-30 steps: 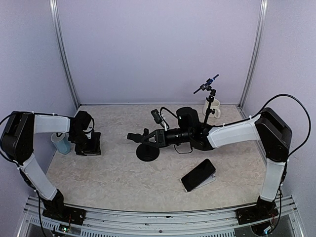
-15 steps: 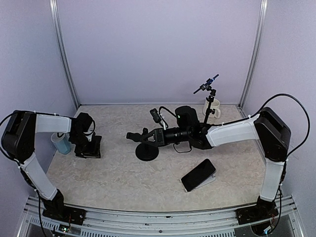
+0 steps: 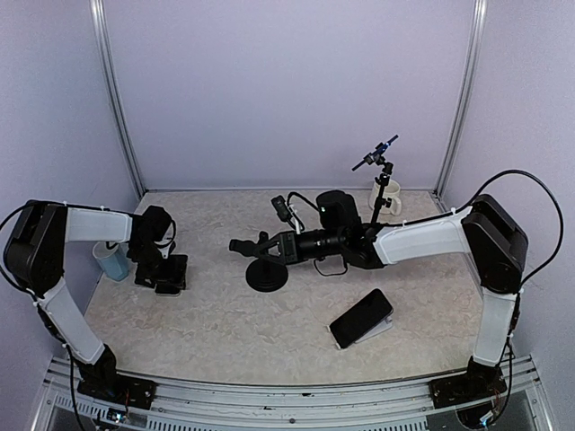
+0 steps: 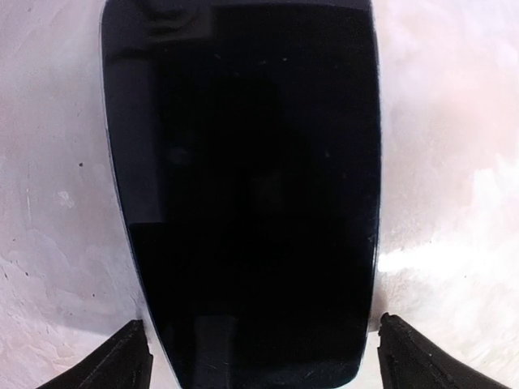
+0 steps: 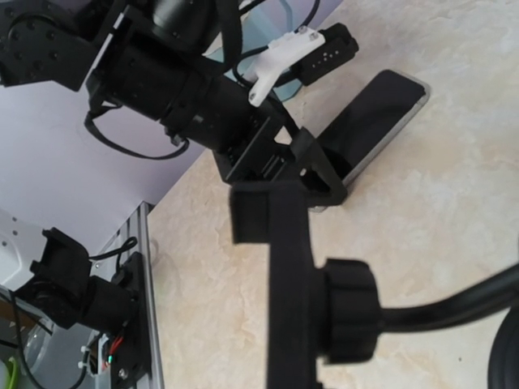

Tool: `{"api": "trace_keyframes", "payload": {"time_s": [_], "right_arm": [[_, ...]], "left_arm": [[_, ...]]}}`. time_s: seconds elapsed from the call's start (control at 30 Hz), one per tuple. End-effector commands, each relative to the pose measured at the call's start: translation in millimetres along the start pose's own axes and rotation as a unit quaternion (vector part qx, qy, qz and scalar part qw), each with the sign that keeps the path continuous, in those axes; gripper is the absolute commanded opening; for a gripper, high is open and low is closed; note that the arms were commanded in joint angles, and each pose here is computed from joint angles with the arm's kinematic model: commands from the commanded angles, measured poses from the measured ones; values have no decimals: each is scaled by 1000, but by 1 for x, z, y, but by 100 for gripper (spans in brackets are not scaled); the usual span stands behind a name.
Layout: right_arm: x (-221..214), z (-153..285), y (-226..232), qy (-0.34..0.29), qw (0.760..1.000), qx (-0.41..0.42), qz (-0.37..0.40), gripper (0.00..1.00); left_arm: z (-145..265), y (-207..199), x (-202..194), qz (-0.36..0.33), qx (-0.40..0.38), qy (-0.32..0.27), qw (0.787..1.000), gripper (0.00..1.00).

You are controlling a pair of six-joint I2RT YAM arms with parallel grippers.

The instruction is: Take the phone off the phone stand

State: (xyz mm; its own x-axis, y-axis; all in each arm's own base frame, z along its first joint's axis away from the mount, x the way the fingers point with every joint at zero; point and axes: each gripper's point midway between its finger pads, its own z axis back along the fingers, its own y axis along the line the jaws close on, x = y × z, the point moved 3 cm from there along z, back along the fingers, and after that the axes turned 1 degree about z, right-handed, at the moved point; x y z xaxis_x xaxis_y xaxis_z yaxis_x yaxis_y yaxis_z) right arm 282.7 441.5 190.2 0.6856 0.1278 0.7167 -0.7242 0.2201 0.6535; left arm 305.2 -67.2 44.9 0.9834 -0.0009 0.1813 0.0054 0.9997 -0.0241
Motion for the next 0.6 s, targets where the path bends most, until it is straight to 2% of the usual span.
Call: {"api": "trace_keyframes", "payload": {"time_s": [0.0, 0.13, 0.23, 0.33, 0.43, 0.57], "right_arm": [[19, -1, 2, -24, 1000, -1, 17, 0], [22, -1, 3, -29, 999, -3, 16, 0], [22, 0, 3, -30, 999, -4, 15, 0], [22, -1, 3, -31, 999, -4, 11, 1], [23, -1, 5, -31, 999, -1, 11, 14], [22, 1, 5, -32, 999, -5, 10, 34]], "left_arm": [[9, -2, 10, -8, 2, -22, 1000, 96], [32, -3, 23, -9, -5, -68, 998, 99], [75, -29, 38, -39, -44, -150, 987, 99], [126, -56, 51, -73, -99, -252, 960, 99], [170, -84, 49, -127, -143, -341, 921, 99], [202, -117, 34, -206, -165, -409, 874, 99]]}}
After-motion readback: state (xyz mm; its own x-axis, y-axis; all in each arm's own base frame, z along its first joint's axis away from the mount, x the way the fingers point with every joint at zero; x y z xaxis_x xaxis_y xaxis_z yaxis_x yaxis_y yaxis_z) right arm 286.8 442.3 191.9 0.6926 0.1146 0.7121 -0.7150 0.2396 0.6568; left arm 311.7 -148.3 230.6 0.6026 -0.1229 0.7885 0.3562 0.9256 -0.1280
